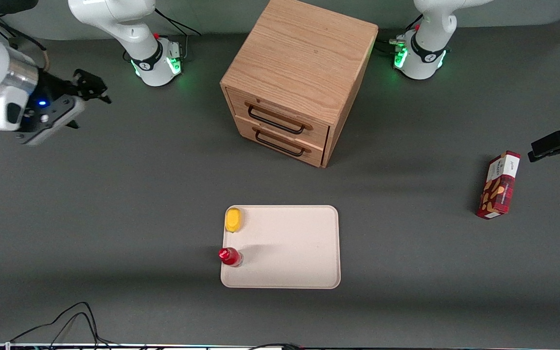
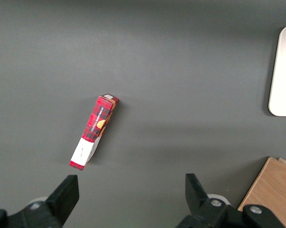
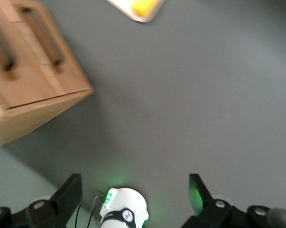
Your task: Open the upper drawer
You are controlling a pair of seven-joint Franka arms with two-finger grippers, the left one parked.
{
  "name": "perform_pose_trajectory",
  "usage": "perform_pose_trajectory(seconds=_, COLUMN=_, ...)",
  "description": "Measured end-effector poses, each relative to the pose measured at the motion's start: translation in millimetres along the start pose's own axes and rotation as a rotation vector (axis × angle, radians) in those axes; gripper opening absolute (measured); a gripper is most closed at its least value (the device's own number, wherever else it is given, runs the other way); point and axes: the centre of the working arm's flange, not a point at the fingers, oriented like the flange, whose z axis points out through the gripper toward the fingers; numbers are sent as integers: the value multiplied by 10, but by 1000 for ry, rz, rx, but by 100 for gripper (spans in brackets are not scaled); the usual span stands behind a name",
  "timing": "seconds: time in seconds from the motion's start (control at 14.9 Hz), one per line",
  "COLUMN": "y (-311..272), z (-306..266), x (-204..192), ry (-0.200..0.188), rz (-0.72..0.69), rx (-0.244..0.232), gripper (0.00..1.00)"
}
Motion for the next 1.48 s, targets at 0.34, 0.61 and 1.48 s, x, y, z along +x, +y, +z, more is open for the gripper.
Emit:
perform_pose_trajectory(seconds=0.34, y=-120, z=579, x=689, ry=52, rz=-193, rx=323, gripper=100)
perform_pose_trajectory(seconds=0.61, y=-619, z=1251, x=1454, ry=73, rz=-294, rx=358, gripper=100)
perform_pose_trajectory(seconds=1.48, y=-1450, z=2656, x=2221, ry=10, rz=-246, rx=337, gripper=100)
